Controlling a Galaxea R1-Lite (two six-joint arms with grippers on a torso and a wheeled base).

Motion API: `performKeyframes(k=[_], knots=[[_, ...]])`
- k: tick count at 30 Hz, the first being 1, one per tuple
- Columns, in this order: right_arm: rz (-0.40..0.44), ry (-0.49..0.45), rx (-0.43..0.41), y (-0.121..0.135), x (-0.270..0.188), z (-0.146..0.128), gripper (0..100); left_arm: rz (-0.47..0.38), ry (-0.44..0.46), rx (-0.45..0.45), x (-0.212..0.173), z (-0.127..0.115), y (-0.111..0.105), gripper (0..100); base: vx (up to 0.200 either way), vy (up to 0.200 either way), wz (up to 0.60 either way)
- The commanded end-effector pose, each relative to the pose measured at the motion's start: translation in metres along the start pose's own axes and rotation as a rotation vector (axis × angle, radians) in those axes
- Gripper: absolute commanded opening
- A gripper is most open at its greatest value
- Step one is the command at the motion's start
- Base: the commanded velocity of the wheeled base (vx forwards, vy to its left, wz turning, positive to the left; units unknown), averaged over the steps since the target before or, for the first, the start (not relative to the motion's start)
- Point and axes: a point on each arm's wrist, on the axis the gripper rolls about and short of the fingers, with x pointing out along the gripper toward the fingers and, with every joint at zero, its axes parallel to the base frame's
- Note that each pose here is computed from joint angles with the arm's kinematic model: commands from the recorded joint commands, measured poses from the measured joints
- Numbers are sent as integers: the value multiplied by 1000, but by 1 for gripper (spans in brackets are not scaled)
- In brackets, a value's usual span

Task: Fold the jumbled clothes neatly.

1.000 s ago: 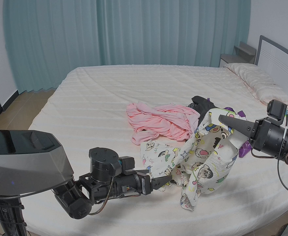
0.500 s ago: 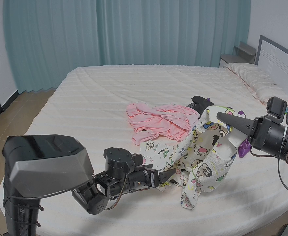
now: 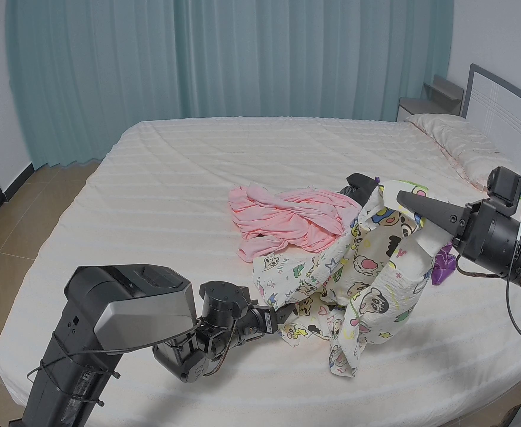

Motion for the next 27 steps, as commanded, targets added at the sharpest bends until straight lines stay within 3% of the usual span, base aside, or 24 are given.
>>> performKeyframes(k=[1,5,10,13,14,18,22,27], knots=[[-41,1,6,-9,-2,0,0,3,4,-21,-4,-3,1,0,0,0,0],[-101,-3,16,-23,-5,-1,0,-13,-72,-30,-21,18,-1,0,0,0,0],[-221,60,78,-49,-6,-23,0,-37,-267,-66,-74,92,-13,0,0,0,0],[-297,25,88,-59,-3,-20,0,-17,-353,-67,-99,116,-23,0,0,0,0],[-325,-29,99,-60,1,-11,0,11,-406,-64,-113,131,-31,0,0,0,0],[-314,-221,136,-46,6,26,0,123,-512,-13,-144,162,-46,0,0,0,0],[-219,-353,82,-11,-6,62,0,295,-631,28,-159,175,-57,0,0,0,0],[-194,-345,82,8,-20,68,0,258,-678,27,-177,182,-77,0,0,0,0]])
